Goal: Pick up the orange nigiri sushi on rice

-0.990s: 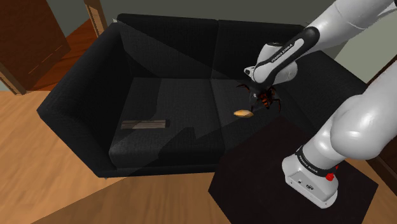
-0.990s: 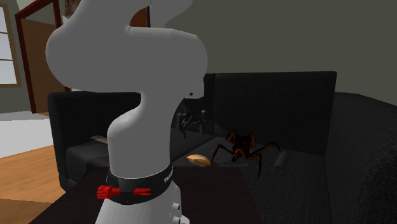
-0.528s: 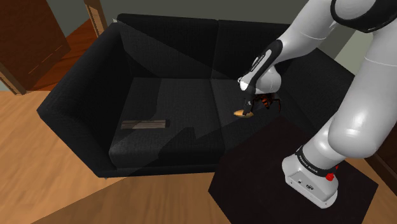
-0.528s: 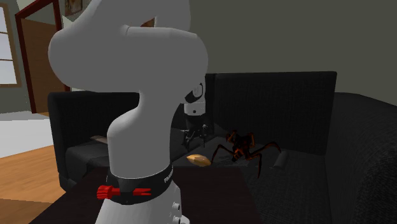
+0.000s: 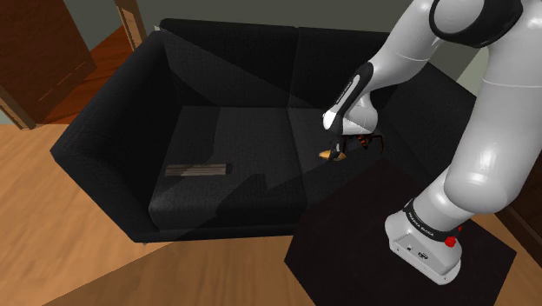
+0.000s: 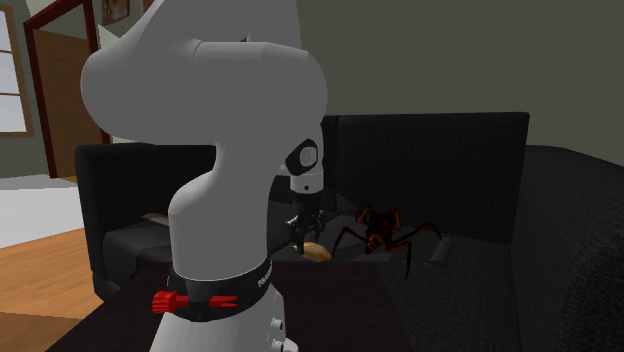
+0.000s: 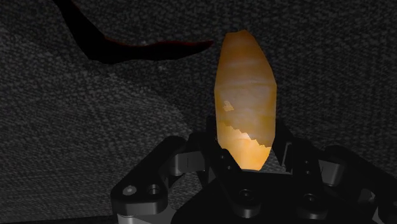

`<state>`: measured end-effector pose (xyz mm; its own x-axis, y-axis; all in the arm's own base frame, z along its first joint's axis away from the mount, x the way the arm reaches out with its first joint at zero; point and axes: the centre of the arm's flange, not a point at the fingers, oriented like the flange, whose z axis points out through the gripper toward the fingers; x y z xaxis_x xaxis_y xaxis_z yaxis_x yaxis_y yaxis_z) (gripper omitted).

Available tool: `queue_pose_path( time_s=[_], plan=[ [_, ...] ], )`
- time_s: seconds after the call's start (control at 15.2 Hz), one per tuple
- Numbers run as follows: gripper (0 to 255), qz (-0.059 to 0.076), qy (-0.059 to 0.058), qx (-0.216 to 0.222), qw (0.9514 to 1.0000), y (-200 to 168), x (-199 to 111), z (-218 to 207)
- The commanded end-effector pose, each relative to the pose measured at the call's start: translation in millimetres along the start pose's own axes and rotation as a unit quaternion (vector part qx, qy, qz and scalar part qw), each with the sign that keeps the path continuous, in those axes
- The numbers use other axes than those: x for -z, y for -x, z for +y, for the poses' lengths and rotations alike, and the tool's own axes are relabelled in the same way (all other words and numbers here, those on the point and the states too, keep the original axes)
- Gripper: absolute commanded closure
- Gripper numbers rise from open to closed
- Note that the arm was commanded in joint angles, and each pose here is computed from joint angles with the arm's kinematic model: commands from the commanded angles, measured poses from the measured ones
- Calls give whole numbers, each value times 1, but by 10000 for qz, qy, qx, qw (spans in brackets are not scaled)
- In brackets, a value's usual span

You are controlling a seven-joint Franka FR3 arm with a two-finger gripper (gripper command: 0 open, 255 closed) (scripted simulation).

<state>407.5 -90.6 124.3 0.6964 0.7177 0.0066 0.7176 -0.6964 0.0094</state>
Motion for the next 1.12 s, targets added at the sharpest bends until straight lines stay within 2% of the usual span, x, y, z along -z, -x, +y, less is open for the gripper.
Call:
queue_pose_path(
  time_s=[0.0, 0.46, 1.06],
  plan=[
    [255, 0, 0, -1, 10000, 0, -1, 0],
    [255, 0, 1, 0, 10000, 0, 0, 0],
    [255, 0, 1, 0, 10000, 0, 48, 0]
  ],
)
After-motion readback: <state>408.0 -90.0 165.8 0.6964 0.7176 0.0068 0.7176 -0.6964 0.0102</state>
